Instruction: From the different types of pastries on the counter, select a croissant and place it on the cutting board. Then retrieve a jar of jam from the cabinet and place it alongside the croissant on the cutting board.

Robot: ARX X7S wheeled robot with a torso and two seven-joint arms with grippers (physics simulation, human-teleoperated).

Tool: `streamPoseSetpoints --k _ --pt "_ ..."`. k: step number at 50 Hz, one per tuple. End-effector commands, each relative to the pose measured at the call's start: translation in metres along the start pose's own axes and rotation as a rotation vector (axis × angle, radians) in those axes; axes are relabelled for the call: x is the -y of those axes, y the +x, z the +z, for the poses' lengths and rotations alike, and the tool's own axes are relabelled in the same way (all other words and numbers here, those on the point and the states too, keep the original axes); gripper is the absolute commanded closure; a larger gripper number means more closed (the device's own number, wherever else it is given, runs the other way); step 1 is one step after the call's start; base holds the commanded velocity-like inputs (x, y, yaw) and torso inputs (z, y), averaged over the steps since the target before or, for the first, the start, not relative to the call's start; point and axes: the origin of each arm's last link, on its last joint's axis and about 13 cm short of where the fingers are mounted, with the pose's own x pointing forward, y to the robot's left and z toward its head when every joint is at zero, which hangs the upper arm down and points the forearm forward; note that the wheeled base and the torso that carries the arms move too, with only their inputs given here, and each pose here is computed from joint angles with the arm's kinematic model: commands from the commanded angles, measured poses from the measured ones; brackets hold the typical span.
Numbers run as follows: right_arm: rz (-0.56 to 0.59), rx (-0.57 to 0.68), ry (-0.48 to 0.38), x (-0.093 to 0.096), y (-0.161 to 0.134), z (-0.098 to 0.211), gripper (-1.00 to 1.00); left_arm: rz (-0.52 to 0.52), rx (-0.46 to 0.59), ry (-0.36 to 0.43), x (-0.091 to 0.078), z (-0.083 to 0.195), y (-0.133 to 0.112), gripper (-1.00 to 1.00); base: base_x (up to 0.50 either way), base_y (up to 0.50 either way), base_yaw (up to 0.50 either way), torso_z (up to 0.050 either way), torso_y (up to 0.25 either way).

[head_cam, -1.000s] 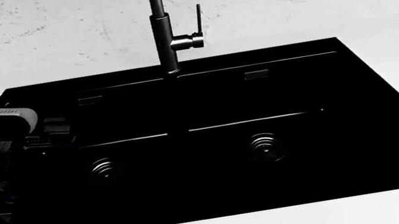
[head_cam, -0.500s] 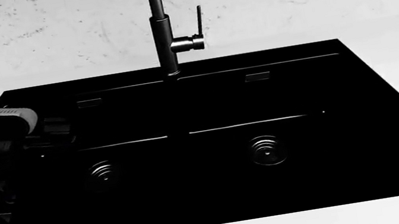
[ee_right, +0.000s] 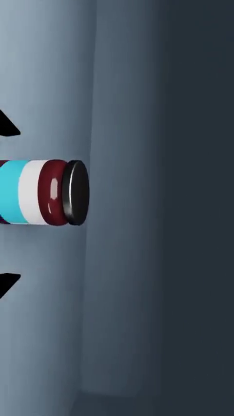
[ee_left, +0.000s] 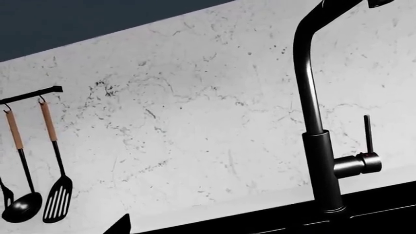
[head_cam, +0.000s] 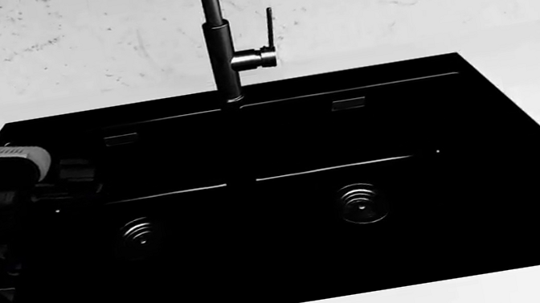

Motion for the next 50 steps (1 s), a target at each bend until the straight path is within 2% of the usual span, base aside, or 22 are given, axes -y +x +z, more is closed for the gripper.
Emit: streamPoseSetpoints --k 1,21,50 --pt "0.003 -0.038 0.01 0.0001 0.0016 -0.0045 -1.0 0.014 0.003 0.004 0.0 0.0 0.0 -1.0 0.0 0.0 0.0 0.0 0.0" --pt "0.079 -0.043 0.02 -0.0017 0.007 -0.0104 -1.0 0.042 0.006 0.025 -0.0002 0.0002 -0.0002 -1.0 0.0 0.0 0.0 0.0 0.0" --pt "0.037 -0.034 -0.004 -0.0002 0.0086 -0.0112 -1.0 0.044 0.013 0.025 -0.0002 0.0001 -0.0001 -1.0 0.04 0.0 0.0 0.0 0.0"
